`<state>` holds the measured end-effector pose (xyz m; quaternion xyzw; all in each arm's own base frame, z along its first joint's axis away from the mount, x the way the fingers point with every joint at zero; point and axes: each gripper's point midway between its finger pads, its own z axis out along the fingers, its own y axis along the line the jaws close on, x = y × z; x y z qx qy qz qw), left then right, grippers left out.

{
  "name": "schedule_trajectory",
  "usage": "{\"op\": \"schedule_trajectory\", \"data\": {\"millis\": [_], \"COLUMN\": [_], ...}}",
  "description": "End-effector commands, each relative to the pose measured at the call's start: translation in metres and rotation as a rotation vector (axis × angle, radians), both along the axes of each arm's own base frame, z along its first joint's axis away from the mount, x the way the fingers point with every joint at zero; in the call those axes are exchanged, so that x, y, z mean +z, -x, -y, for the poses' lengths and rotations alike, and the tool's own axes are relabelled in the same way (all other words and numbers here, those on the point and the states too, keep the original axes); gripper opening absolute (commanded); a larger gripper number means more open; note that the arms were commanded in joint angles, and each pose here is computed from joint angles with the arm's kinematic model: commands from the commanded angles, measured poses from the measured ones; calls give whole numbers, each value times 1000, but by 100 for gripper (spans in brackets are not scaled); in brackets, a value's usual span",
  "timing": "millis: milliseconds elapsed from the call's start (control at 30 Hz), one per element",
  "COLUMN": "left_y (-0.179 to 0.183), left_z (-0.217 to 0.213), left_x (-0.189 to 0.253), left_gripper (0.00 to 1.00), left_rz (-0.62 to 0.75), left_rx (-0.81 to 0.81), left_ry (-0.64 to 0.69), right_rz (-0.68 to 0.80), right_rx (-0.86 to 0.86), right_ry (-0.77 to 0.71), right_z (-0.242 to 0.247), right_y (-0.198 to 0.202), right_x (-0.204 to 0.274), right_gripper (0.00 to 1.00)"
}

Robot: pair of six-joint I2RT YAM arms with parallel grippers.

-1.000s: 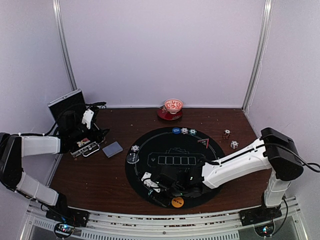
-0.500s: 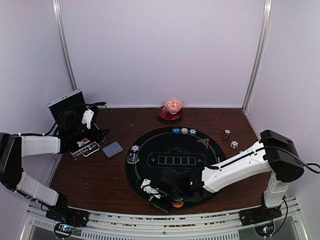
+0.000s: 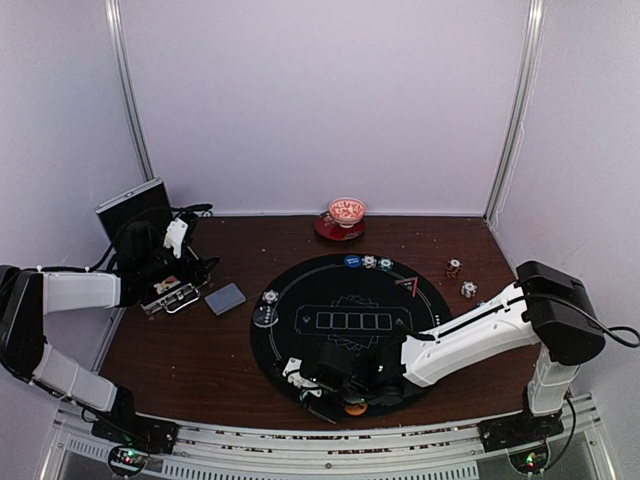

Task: Distribute texas hold em gaming equipment
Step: Place the poker chips pile in the big blind area, then pick up the pile of poker chips from the pile of poker chips.

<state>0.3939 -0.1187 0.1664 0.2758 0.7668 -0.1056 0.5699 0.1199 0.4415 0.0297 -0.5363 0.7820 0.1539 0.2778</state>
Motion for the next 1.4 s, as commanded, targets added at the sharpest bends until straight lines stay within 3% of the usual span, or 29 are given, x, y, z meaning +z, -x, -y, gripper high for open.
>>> {"op": "schedule_trajectory", "data": {"millis": [0, 167, 333, 467, 600, 733, 933, 1167, 1367], "left_y": [-9, -9, -9, -9, -9, -8, -7, -5, -5], "left_z": [2, 2, 2, 2, 1, 1, 2, 2, 2], "left_x": [18, 17, 18, 18, 19, 20, 22, 24, 25], "left_gripper": [98, 98, 98, 98, 98, 98, 98, 98, 98], "left_rz": [62, 60, 61, 63, 65, 67, 71, 74, 75], "left_rx": [-10, -10, -9, -6, -3, -5, -8, -11, -12], "left_ry": [1, 1, 1, 1, 0, 0, 4, 7, 8], "right_rz": [27, 33, 34, 55, 121, 133, 55, 70, 143], "right_rx": [-19, -21, -25, -69, -228, -441, -872, -1245, -1475], "right_ry": [17, 14, -11, -95, -184, -232, -247, -244, -196], "right_z": [2, 2, 0, -1, 20, 68, 183, 311, 375], "right_y": [-7, -8, -8, -13, -40, -75, -132, -159, -174], "right_x": [-3, 0, 10, 42, 85, 106, 96, 79, 68], "right_gripper": [45, 58, 64, 73, 87, 100, 100, 100, 98]}}
